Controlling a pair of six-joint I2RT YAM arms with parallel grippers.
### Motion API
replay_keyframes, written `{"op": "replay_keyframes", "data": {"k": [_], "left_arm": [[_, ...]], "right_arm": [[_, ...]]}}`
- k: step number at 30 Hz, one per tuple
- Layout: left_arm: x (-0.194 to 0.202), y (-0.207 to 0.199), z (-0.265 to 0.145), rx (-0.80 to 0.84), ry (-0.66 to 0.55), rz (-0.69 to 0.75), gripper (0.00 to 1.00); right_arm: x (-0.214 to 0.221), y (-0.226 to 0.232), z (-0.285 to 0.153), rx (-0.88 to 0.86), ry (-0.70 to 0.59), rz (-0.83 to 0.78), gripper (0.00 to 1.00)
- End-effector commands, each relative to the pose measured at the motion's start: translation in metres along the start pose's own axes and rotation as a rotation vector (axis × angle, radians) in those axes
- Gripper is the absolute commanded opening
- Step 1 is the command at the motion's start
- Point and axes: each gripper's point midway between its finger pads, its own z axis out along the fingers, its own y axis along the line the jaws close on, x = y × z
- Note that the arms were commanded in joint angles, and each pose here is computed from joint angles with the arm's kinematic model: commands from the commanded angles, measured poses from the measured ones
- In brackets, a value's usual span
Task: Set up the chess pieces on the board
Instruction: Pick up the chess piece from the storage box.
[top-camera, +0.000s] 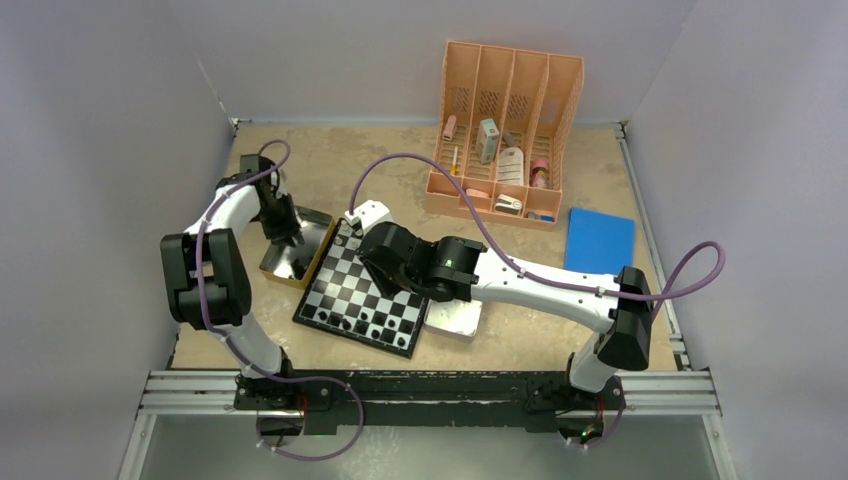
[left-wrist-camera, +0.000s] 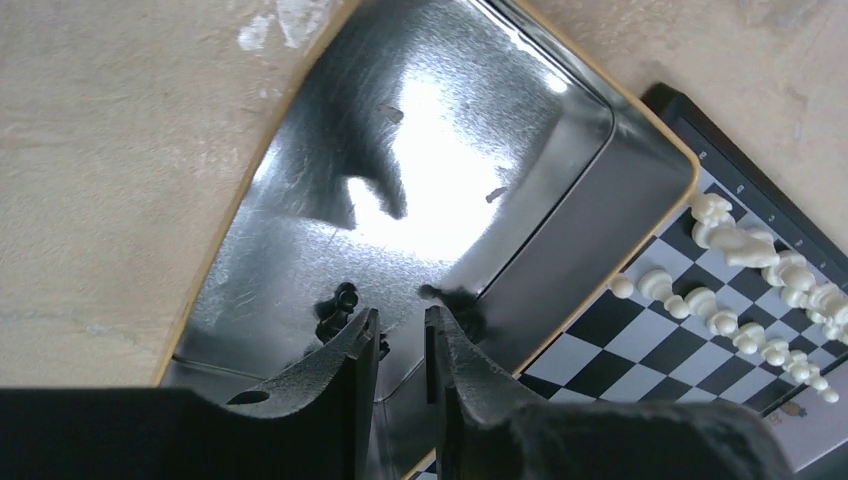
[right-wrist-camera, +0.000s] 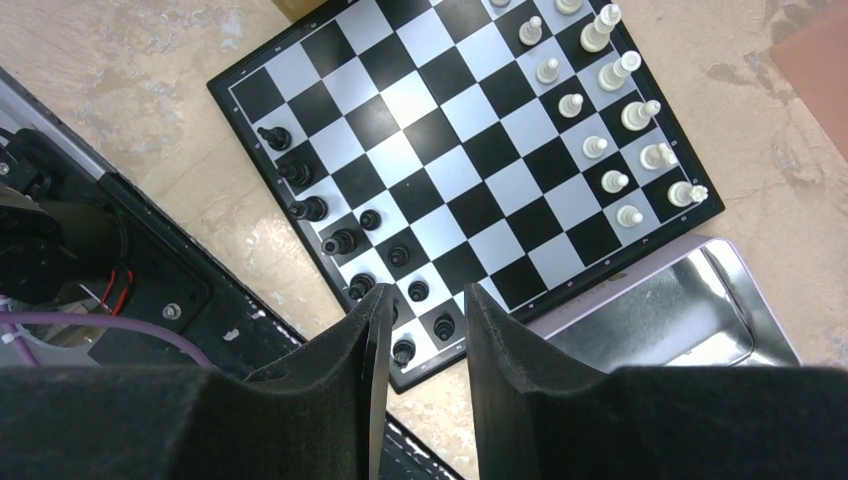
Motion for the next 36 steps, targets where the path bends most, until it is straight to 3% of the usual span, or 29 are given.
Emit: {"op": "replay_keyframes", "data": {"k": [1, 17, 24, 32, 36], "left_arm": [[-0.009, -0.004, -0.002, 0.063, -0.006, 0.103, 0.22], [0.021, 0.032, 0.017, -0.088, 0.071, 0.094, 0.26], [0.03, 0.03, 0.026, -0.063, 0.102, 0.091, 0.25], [0.037, 0.031, 0.027, -0.06, 0.114, 0.094, 0.19], [0.036, 0.027, 0.025, -0.037, 0.112, 0.093, 0.1]], "right_arm": [[-0.014, 0.0, -0.013, -0.022, -0.052, 0.019, 0.35], [-0.015, -0.002, -0.013, -0.023, -0.056, 0.012, 0.35], [-0.015, -0.003, -0.013, -0.022, -0.056, 0.02, 0.35], [-0.016, -0.002, -0.014, -0.027, -0.058, 0.034, 0.35], [-0.017, -0.001, -0.016, -0.029, -0.062, 0.046, 0.35]]}}
